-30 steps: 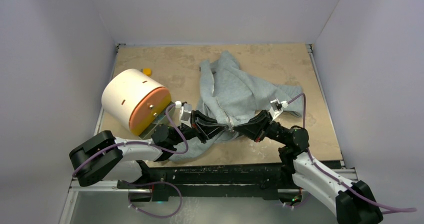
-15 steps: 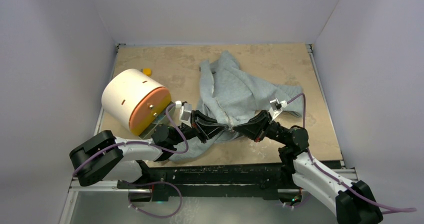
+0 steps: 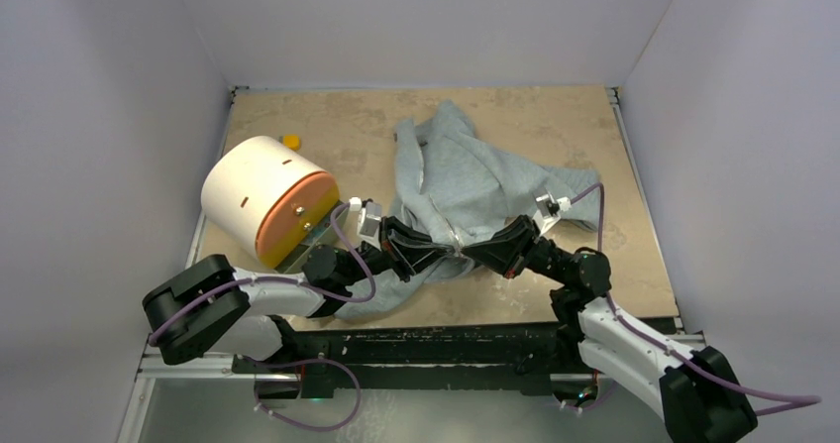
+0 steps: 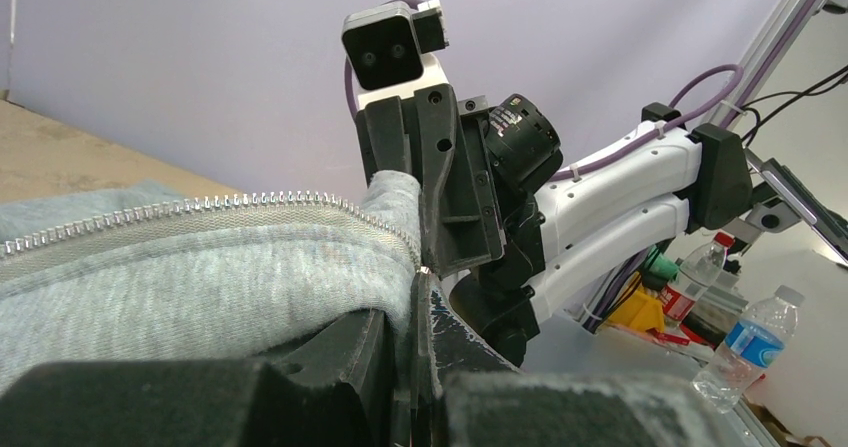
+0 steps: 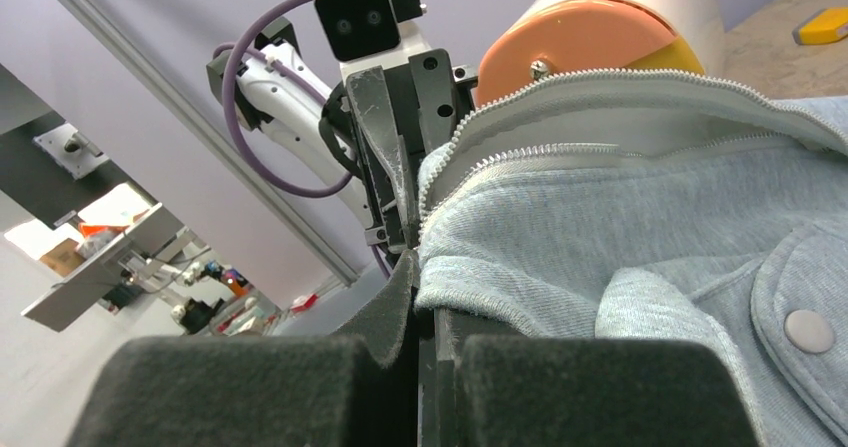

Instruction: Zip up the jacket

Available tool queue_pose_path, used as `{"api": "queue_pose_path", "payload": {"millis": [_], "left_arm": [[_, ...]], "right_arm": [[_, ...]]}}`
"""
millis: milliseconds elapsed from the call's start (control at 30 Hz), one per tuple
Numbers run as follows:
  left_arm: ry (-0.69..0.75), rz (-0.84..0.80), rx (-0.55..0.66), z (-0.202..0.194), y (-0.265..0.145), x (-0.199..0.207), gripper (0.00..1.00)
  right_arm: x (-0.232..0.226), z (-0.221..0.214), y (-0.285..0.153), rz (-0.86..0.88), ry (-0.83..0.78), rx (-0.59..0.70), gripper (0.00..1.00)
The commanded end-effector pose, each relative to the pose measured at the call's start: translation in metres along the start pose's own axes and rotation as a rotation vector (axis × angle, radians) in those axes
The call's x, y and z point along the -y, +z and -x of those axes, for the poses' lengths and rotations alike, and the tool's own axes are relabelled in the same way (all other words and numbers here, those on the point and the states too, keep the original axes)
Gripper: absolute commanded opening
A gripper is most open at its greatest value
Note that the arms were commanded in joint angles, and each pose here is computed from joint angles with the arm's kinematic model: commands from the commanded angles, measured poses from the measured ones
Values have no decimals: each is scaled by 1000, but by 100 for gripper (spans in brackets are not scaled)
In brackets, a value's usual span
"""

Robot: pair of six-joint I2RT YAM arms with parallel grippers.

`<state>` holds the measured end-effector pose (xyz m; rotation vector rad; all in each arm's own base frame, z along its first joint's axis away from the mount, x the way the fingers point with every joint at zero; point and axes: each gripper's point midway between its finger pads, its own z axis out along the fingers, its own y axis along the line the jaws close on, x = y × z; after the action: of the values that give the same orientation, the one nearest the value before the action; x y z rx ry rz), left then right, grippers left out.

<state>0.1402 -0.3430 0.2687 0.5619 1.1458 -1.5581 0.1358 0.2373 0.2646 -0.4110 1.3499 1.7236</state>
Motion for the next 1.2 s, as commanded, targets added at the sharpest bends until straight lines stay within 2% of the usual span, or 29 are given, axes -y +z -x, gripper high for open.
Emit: {"api": "queue_pose_path", "payload": {"millis": [0, 567, 833, 1000, 1167], "left_arm": [[39, -145, 115, 34, 12, 31, 0], [-3, -153, 58, 22, 14, 31, 0], [-16, -145, -30, 3, 19, 30, 0], [-4, -82, -110, -17, 24, 20, 0], [-9, -55, -133, -26, 22, 16, 0]], "right_arm": [[-25, 29, 10, 91, -96, 88, 0], [-26, 42, 8, 89, -139, 177, 0], [-21, 50, 11, 51, -131, 203, 0], [-20, 54, 10, 30, -120, 221, 0], [-16, 54, 10, -2, -113, 215, 0]]}}
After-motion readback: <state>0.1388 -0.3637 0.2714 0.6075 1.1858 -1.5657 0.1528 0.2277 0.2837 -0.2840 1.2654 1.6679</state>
